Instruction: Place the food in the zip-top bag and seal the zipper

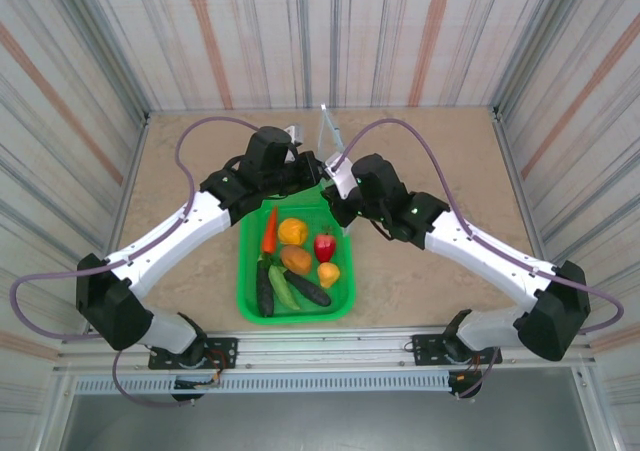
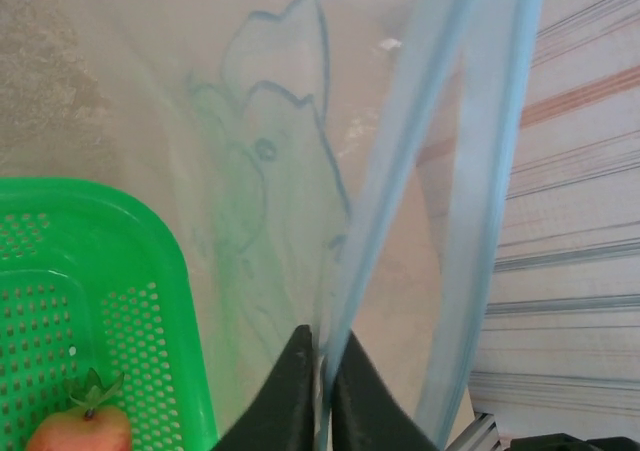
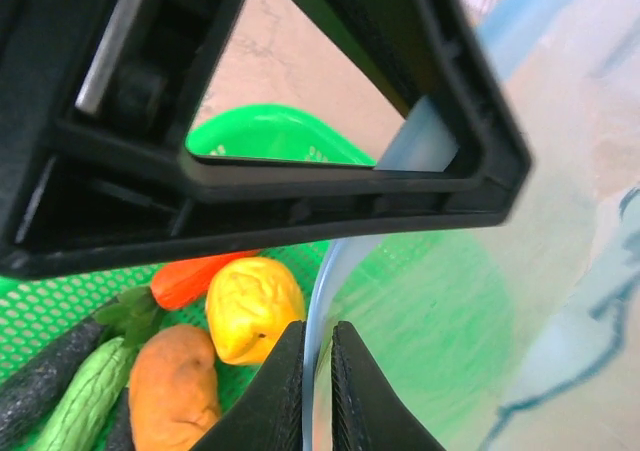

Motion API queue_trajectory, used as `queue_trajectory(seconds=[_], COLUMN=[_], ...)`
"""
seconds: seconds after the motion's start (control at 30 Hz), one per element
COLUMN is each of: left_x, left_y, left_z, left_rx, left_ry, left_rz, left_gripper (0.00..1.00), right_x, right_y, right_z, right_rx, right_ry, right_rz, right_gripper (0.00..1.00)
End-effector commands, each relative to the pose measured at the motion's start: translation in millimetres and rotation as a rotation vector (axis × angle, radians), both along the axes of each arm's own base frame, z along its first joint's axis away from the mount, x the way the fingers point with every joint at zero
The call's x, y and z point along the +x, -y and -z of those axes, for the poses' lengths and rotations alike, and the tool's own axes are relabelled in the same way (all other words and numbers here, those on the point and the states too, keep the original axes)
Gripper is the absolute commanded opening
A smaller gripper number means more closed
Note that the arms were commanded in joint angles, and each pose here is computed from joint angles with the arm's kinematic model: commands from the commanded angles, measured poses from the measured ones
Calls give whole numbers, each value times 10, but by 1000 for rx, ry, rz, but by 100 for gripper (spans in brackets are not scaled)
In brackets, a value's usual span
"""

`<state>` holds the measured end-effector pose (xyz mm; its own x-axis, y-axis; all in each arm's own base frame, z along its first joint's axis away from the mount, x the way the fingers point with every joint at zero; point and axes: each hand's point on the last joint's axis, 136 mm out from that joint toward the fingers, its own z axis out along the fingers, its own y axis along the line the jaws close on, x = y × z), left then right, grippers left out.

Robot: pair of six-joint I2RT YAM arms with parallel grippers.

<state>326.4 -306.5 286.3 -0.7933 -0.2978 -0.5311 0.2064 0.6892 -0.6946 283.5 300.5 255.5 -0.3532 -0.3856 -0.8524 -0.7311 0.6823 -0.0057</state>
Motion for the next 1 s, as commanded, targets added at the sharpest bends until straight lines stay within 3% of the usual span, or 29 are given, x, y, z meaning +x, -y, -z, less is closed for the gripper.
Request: queue_trajectory(seconds=[0.0,0.13,0.3,0.37,0.53,0.67,0.97], left_x=[-22,-9,68,148,404,547,188], left_y=[-17,-34,-171,-265,-507,-679,-1298], left_z=[-40,-41,-40,-49,-208,-465,-1201], left_rx=[7,29,92,78,35,22,261], left_ry=[12,27,54,48,67,105,281], left_rz=[-4,-4,-13,-23,-49,-36,-71], left_gripper=[5,0,0,0,0,0,0], right_x=[48,53,14,-54,-143,-41,76], right_y=[-23,-48,-12,-25,44,274,631], right_z=[-118,-91,-296,-454,-795,-867,-72], right_rx=[5,-3,36,88,183,241,83], right_ry=[22,17,38,23,27,-33,-280], right_rz=[19,21,17,-14,-20,108,281], right_gripper=[13,17,62,71,69,67,68])
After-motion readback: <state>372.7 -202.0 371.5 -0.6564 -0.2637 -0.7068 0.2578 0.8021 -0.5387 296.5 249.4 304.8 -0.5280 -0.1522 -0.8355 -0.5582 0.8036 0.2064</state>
